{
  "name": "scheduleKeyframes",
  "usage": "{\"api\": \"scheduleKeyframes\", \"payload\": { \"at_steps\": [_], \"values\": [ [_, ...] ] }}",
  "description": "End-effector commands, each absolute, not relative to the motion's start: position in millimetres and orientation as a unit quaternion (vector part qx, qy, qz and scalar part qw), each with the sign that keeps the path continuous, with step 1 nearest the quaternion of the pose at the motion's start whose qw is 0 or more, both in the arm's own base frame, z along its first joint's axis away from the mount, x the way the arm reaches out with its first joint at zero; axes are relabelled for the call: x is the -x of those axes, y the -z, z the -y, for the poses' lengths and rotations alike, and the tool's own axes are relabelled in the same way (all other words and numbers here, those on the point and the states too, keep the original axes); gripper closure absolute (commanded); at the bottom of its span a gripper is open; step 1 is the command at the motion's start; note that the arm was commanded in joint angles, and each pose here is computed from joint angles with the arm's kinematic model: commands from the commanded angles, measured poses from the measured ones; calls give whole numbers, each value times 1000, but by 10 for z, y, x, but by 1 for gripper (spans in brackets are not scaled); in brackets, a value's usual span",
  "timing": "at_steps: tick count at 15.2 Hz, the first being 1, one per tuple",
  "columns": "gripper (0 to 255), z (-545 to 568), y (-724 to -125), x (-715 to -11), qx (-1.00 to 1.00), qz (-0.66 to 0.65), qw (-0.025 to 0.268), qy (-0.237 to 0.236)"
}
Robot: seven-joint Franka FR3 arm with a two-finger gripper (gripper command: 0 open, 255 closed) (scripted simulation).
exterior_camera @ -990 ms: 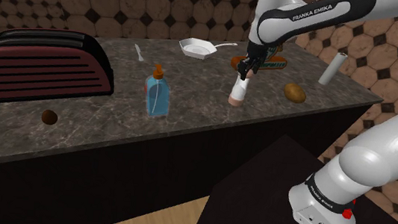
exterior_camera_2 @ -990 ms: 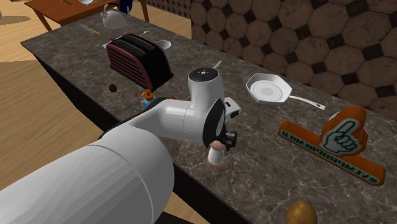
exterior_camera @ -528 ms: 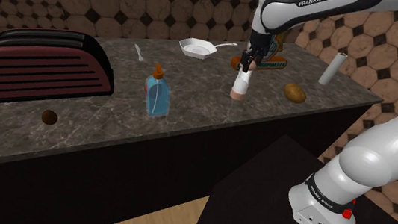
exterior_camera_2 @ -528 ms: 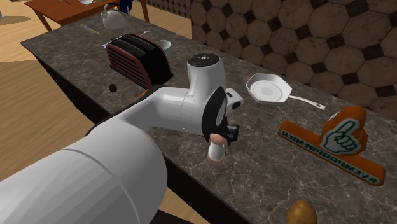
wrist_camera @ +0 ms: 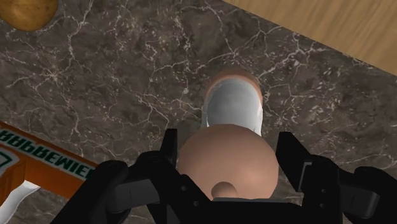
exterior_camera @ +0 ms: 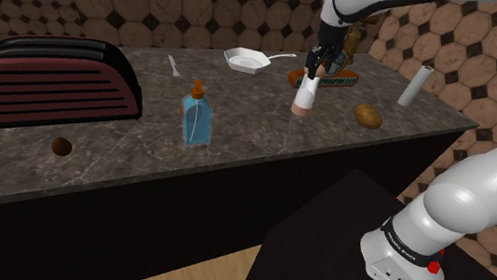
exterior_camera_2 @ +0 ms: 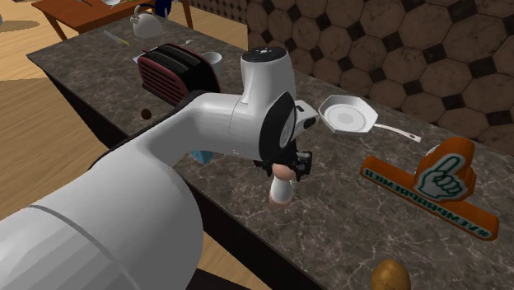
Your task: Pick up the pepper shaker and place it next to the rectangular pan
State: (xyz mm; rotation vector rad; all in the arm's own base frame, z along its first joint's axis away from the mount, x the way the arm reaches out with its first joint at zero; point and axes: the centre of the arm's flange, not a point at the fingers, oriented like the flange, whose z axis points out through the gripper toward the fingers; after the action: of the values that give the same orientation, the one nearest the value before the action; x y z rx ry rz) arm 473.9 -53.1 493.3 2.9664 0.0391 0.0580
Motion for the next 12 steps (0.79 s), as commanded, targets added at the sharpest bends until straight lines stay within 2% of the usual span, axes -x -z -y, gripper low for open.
{"api": "scheduleKeyframes", "payload": {
  "at_steps": [1, 12],
  "values": [
    [255, 526, -5038, -4747, -996, -13, 87, -19],
    [255, 526, -5618, -4747, -996, -13, 87, -19]
  ]
}}
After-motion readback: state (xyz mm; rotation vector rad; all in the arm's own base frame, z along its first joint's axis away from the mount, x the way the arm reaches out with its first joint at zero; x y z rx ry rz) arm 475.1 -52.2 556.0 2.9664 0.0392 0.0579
